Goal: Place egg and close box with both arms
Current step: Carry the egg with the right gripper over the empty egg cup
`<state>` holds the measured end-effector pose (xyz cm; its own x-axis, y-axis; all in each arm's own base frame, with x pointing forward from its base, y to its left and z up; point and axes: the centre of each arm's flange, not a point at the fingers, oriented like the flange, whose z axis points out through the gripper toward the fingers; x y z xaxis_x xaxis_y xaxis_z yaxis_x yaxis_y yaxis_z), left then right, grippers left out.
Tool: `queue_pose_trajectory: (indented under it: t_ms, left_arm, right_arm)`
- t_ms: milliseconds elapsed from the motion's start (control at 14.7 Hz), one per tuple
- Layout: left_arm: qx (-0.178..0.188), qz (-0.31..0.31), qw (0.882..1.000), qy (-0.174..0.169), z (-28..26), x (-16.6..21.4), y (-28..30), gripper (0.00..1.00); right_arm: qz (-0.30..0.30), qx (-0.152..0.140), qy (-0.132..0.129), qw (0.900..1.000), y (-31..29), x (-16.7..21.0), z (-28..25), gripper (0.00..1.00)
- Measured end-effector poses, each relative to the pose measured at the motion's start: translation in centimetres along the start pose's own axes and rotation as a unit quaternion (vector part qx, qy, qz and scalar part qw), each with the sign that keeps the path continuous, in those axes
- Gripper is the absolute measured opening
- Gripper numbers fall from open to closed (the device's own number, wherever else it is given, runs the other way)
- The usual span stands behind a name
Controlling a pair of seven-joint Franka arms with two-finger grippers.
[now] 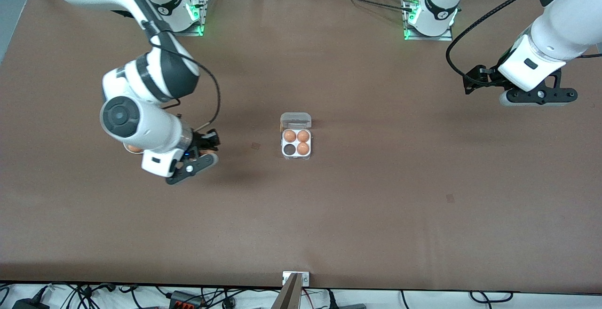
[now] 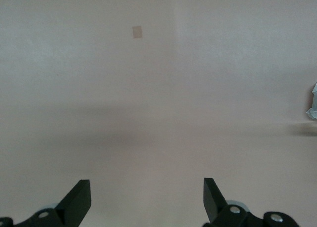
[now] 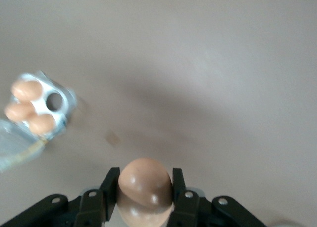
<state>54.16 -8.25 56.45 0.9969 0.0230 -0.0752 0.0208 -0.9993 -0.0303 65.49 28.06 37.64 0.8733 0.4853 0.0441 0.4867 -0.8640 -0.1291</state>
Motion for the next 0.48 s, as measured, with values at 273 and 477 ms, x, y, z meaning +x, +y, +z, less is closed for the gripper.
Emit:
queue_pose_trajectory:
  t_ms: [273, 477]
  left_arm:
    - [0.0, 0.0, 1.0, 0.0, 0.0, 0.0, 0.0, 1.0]
    - [0.0, 0.0, 1.0, 0.0, 0.0, 0.0, 0.0, 1.0]
  right_arm:
    - [-0.028, 0.028, 0.074, 0.996, -6.0, 2.5, 4.5, 0.47]
    - [-0.039, 0.04, 0.118, 0.992, -8.5, 3.1, 6.4, 0.47]
